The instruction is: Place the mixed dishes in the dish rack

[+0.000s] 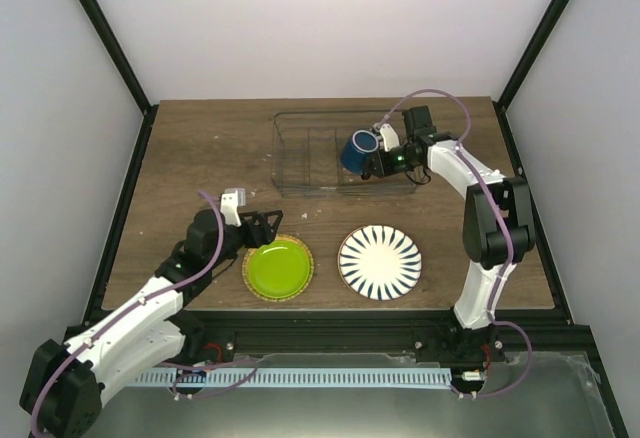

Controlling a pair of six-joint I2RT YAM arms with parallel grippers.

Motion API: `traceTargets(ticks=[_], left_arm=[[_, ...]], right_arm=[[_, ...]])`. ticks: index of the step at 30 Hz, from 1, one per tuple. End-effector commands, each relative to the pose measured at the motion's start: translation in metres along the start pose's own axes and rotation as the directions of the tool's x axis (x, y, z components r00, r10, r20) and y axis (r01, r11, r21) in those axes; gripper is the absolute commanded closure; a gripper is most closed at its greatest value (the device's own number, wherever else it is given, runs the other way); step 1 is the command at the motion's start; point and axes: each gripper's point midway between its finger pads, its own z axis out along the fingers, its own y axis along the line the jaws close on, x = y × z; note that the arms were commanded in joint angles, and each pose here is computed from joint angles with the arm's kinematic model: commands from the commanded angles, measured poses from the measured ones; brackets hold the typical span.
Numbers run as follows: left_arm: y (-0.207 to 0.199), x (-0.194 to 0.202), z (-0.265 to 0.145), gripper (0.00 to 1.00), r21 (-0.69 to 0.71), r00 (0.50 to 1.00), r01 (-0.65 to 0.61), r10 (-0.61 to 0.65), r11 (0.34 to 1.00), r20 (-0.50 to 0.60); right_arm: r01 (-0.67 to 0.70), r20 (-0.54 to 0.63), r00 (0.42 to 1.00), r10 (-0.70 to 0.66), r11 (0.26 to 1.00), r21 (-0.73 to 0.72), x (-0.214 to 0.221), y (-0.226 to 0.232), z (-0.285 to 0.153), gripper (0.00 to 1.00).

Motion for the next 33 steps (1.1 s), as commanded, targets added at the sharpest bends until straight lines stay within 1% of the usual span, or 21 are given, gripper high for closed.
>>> traceTargets(ticks=[1, 10, 15, 19, 22, 27, 30, 33], left_arm=[[-0.003, -0.003, 0.000, 0.12, 0.013, 1.000, -0.013, 0.013, 1.000, 0.002], [-0.002, -0.003, 0.000, 0.12, 0.012, 1.000, -0.011, 0.011, 1.000, -0.001], [-0.002, -0.002, 0.001, 0.12, 0.012, 1.000, -0.009, 0.009, 1.000, -0.005], [-0.001, -0.001, 0.002, 0.12, 0.010, 1.000, -0.007, 0.007, 1.000, -0.010], [-0.001, 0.000, 0.003, 0.12, 0.012, 1.000, -0.005, 0.005, 1.000, -0.014], [-0.001, 0.002, 0.005, 0.12, 0.012, 1.000, -0.001, 0.001, 1.000, -0.023], [0.000, 0.003, 0.005, 0.12, 0.011, 1.000, 0.000, 0.001, 1.000, -0.025], [-0.001, 0.003, 0.006, 0.12, 0.015, 1.000, -0.001, 0.001, 1.000, -0.029]], right_arm=[[0.072, 0.009, 0.997, -0.072, 0.997, -0.028, -0.016, 0.003, -0.005, 0.99], [0.033, -0.073, 0.997, -0.031, 0.999, 0.024, 0.001, -0.017, 0.004, 0.99], [0.028, -0.104, 0.994, -0.016, 0.992, 0.121, 0.008, -0.033, -0.001, 0.99], [0.019, -0.146, 0.989, 0.015, 0.973, 0.230, 0.017, -0.050, -0.006, 0.99], [0.016, -0.156, 0.987, 0.025, 0.967, 0.255, 0.019, -0.053, -0.009, 0.99], [0.013, -0.164, 0.986, 0.035, 0.959, 0.283, 0.021, -0.053, -0.017, 0.84], [0.012, -0.164, 0.986, 0.037, 0.957, 0.290, 0.022, -0.053, -0.019, 0.73], [0.010, -0.159, 0.987, 0.037, 0.959, 0.284, 0.022, -0.050, -0.022, 0.67]])
